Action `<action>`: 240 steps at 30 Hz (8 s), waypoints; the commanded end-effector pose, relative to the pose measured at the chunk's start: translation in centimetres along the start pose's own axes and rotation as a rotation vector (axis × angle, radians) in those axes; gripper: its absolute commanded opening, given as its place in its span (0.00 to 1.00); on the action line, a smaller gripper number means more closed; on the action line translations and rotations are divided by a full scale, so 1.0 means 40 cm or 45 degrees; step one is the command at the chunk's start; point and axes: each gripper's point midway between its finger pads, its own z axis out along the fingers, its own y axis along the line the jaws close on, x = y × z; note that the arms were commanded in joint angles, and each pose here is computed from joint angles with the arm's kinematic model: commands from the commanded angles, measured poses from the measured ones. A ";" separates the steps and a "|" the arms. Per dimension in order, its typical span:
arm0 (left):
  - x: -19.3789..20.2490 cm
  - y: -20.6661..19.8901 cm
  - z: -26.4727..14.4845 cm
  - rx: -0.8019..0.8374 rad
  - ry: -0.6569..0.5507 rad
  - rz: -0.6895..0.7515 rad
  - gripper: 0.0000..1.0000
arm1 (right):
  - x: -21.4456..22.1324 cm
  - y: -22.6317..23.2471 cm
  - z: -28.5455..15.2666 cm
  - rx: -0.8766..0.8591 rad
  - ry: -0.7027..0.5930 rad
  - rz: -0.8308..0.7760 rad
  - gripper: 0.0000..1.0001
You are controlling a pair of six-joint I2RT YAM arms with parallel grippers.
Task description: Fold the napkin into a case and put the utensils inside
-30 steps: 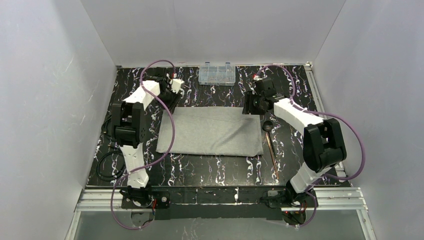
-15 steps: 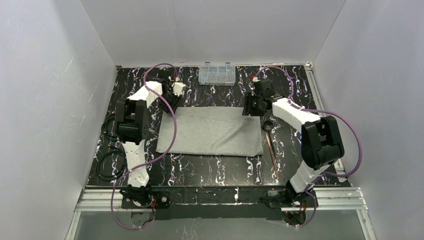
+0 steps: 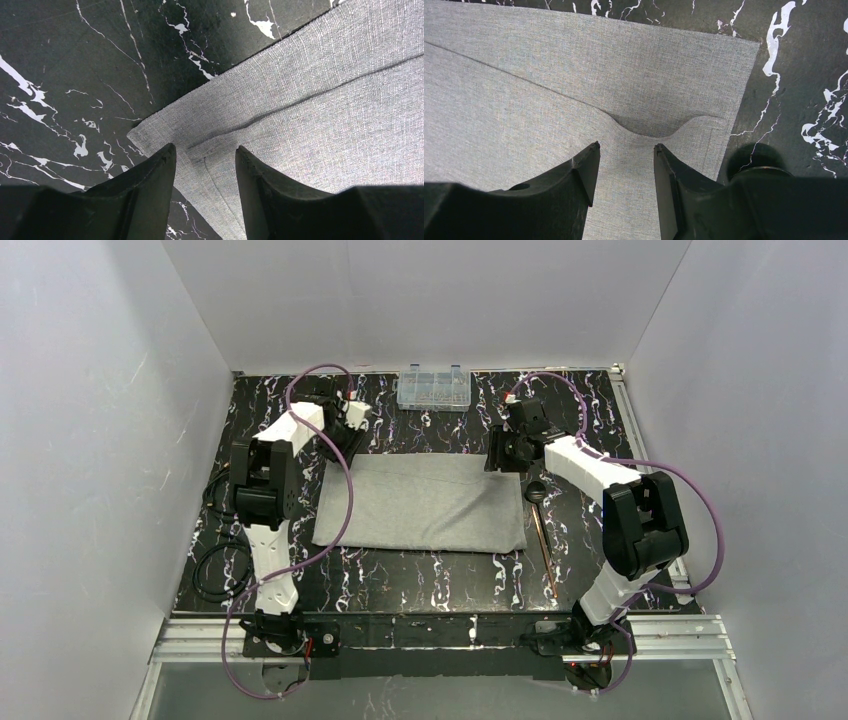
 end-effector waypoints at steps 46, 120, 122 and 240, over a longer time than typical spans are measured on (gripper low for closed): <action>-0.036 -0.009 -0.101 -0.046 -0.118 -0.045 0.10 | -0.019 -0.138 0.088 0.079 -0.050 0.097 0.65; 0.016 0.058 -0.202 -0.304 -0.118 0.132 0.00 | -0.067 -0.100 0.052 -0.052 -0.148 0.159 0.65; 0.014 0.057 -0.202 -0.298 -0.116 0.129 0.00 | -0.070 -0.100 0.051 -0.050 -0.148 0.164 0.65; 0.020 0.065 -0.184 -0.335 -0.081 0.176 0.00 | 0.084 -0.191 0.010 0.264 0.038 0.239 0.56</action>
